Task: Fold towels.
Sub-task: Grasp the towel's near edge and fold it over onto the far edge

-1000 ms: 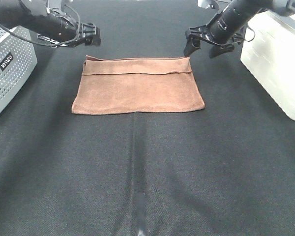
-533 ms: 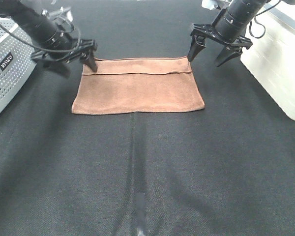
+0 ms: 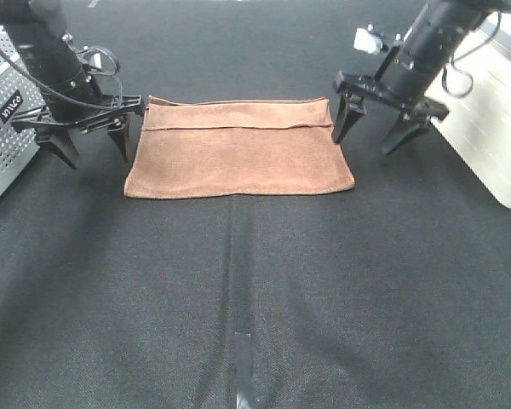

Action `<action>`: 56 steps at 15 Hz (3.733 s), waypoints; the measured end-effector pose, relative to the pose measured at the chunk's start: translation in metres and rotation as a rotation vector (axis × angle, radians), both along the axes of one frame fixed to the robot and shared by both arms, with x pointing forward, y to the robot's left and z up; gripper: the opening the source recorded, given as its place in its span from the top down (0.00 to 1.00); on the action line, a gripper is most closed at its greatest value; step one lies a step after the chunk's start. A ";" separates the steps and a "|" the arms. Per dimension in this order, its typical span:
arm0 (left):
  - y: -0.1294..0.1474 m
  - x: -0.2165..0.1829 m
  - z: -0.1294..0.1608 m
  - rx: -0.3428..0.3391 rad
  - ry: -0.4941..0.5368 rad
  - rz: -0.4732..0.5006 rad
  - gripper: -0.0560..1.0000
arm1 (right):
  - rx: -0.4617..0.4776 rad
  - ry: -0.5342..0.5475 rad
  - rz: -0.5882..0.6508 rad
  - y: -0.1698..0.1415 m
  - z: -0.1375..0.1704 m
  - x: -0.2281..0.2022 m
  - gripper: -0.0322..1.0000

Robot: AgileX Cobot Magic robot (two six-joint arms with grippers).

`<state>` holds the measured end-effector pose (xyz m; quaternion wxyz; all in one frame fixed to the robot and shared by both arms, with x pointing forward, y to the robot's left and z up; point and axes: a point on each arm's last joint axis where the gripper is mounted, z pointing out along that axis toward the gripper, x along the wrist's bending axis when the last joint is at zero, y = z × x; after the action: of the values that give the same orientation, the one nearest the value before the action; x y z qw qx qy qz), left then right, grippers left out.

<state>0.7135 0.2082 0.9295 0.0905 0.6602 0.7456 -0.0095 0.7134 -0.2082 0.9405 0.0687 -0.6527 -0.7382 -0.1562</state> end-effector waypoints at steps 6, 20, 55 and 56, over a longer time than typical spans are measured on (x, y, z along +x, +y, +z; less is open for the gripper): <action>0.001 -0.017 -0.026 -0.053 -0.078 0.061 0.34 | 0.073 -0.068 0.012 0.005 -0.020 -0.006 0.22; -0.011 -0.007 -0.055 -0.178 -0.127 0.088 0.34 | 0.049 -0.089 -0.017 0.003 -0.060 0.003 0.24; 0.010 -0.009 0.005 -0.174 -0.308 -0.037 0.94 | 0.129 -0.188 -0.009 0.013 -0.014 0.001 0.97; 0.011 0.000 -0.001 -0.175 -0.305 -0.036 0.94 | 0.132 -0.197 -0.014 0.014 -0.019 0.010 0.97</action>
<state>0.7136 0.2196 0.9286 0.2593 0.6570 0.7075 0.0242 0.7237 -0.1944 0.9218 0.0372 -0.6333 -0.7249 -0.2683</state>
